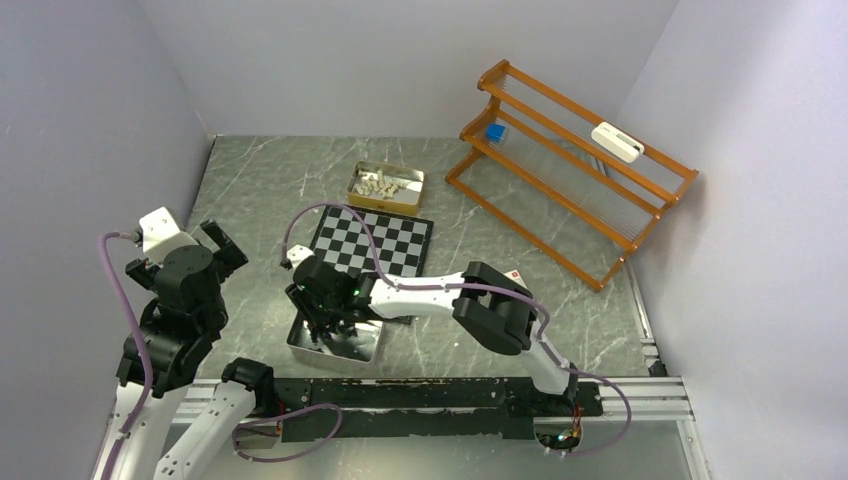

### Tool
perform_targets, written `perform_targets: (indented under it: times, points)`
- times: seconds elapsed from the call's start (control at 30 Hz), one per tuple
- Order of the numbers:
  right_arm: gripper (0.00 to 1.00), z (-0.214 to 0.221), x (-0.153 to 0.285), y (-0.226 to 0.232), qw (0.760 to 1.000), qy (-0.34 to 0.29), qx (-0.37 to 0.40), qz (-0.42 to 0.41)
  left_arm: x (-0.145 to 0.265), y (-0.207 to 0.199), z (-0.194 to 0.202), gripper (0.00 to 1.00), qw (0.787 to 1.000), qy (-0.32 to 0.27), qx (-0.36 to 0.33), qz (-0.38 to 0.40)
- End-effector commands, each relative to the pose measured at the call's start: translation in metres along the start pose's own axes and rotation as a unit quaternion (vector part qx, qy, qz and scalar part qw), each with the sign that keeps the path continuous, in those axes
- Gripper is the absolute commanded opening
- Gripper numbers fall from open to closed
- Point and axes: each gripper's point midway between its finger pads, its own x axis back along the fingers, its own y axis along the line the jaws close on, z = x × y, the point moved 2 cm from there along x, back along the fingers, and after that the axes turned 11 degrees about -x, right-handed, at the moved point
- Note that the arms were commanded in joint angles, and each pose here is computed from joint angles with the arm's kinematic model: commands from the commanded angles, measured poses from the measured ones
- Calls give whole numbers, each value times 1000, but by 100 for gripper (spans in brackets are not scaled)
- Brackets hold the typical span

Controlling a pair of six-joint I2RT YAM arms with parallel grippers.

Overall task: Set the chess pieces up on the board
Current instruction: Pick up the chess piece from the storage box.

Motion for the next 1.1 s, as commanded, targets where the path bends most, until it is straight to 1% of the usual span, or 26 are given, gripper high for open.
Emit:
perform_targets:
  times: [0.0,0.33,0.73,1.07]
  points:
    - [39,-10,-7,2,999,-28,23,4,3,6,-8,100,1000,-10,11,-12]
    - [39,-8,-11,-5,997,-46,54,25,2,4,-8,100,1000,-9,10,-11]
    - [35,6,-17,-11,997,-34,65,37,2,5,-7,100,1000,-7,10,-13]
    - [33,5,-20,-17,995,-50,67,56,2,4,-7,100,1000,-7,11,-12]
